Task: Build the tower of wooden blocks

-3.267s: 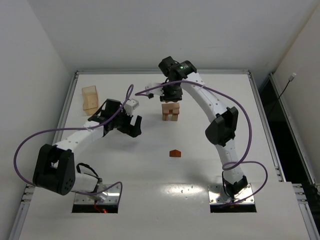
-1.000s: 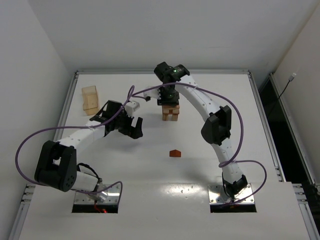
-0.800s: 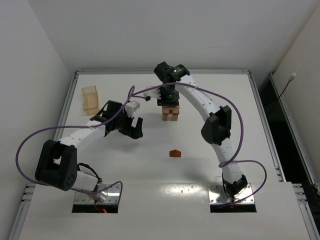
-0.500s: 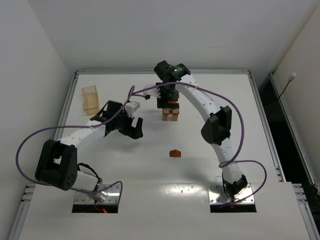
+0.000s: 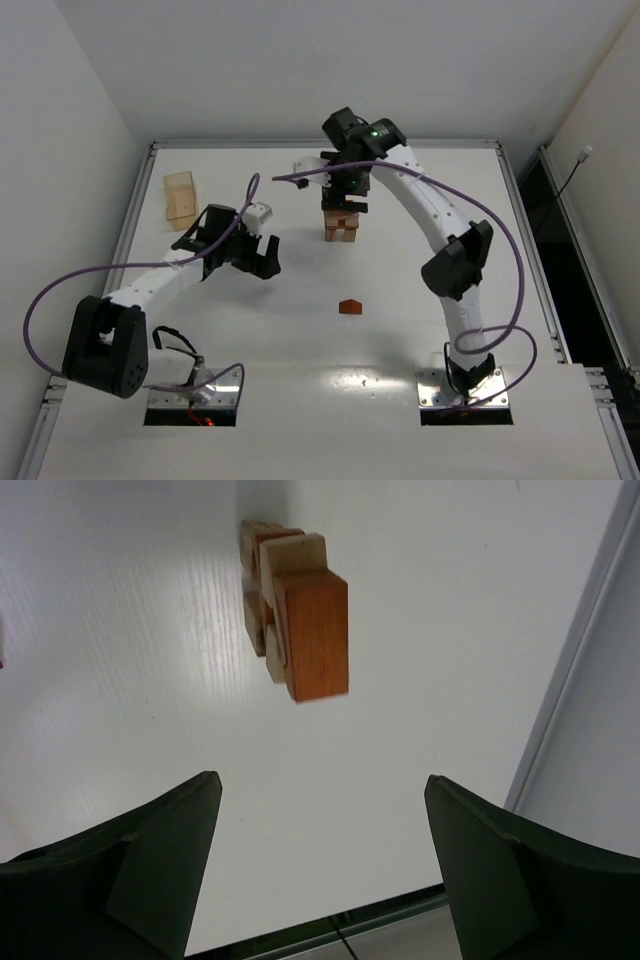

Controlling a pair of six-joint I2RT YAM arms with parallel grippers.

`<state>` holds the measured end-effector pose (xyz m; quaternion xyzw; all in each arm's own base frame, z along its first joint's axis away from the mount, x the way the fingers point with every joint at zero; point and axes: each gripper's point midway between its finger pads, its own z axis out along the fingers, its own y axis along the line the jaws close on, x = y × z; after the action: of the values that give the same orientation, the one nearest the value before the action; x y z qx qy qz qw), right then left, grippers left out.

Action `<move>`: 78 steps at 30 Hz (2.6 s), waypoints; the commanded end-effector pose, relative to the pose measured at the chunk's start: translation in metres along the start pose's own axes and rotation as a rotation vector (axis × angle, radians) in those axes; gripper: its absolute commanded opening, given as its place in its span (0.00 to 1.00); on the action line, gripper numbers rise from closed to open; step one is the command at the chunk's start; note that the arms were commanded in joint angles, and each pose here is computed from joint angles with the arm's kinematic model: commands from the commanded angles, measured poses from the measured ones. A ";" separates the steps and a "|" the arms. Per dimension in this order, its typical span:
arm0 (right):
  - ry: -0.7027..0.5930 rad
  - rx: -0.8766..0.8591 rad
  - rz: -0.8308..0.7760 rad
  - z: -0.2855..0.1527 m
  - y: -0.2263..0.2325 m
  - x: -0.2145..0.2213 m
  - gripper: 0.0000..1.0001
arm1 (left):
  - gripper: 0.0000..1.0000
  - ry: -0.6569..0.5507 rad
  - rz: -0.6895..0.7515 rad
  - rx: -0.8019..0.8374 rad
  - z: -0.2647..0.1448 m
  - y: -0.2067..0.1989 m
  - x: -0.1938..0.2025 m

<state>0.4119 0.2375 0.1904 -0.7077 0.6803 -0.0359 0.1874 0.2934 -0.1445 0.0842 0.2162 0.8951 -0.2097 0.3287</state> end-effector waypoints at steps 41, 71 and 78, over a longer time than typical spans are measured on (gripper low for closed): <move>-0.501 0.139 1.095 -0.119 0.069 0.220 0.82 | 0.59 0.010 1.018 0.642 0.079 -0.211 0.002; -0.534 0.068 1.132 -0.107 0.068 0.226 0.87 | 0.65 0.027 0.986 0.645 0.109 -0.231 0.025; -0.528 0.044 1.148 -0.101 0.069 0.227 0.87 | 0.43 0.060 0.979 0.630 0.118 -0.229 0.033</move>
<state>0.3277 -0.0096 0.2097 -0.2055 0.8905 0.2194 0.3415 0.2080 -0.3678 0.0267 0.6924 0.6127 -0.2740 0.2646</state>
